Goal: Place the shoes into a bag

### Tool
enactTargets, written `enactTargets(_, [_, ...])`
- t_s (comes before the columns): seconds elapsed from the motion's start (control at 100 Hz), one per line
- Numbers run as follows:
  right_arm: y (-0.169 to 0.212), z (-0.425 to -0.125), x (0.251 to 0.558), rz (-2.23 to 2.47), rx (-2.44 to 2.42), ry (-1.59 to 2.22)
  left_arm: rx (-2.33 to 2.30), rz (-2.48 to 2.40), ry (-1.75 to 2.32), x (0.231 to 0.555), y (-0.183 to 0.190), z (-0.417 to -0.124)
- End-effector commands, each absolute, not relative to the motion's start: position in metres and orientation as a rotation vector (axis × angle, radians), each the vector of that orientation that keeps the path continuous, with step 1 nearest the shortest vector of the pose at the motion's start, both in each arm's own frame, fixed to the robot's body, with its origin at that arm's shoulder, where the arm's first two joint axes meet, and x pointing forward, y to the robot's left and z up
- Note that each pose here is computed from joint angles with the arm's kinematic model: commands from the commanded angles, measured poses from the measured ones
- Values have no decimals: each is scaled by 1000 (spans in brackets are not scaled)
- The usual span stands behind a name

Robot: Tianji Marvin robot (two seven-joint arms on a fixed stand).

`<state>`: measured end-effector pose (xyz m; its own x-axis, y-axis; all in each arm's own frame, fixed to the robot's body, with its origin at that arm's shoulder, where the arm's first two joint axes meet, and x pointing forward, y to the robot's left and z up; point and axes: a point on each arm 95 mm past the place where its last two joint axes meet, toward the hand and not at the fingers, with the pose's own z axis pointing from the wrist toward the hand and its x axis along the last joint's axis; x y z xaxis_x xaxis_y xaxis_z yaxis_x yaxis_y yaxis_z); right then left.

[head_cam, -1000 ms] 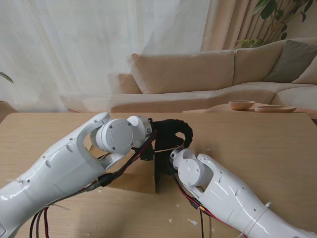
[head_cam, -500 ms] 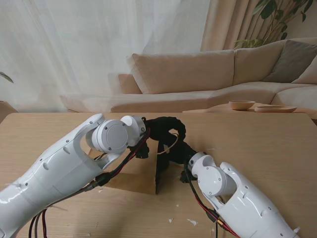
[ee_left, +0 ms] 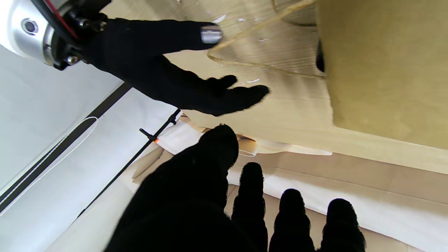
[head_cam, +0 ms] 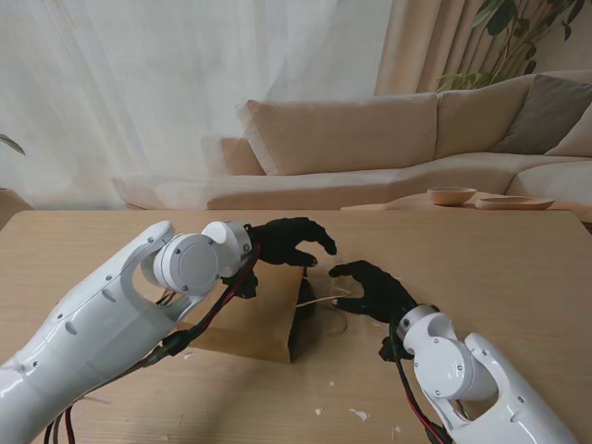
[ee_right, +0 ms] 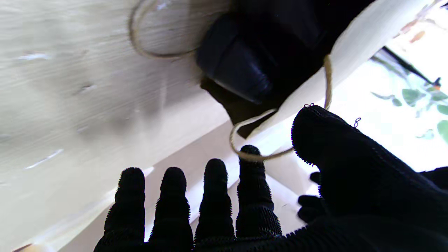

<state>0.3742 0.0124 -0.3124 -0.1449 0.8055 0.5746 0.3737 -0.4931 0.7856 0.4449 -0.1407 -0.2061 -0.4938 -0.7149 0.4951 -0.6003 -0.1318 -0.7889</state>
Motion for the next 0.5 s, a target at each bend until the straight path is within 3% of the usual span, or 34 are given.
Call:
enactTargets(0.0, [7, -319, 365, 1632, 1796, 1334, -1556, -1685, 1998, 441, -130, -214])
enactTargets(0.25, [-7, -307, 344, 1590, 1772, 1282, -1630, -1767, 1828, 419, -96, -233])
enactTargets(0.49, [8, -294, 326, 1689, 1709, 1201, -1699, -1924, 1562, 375, -70, -260])
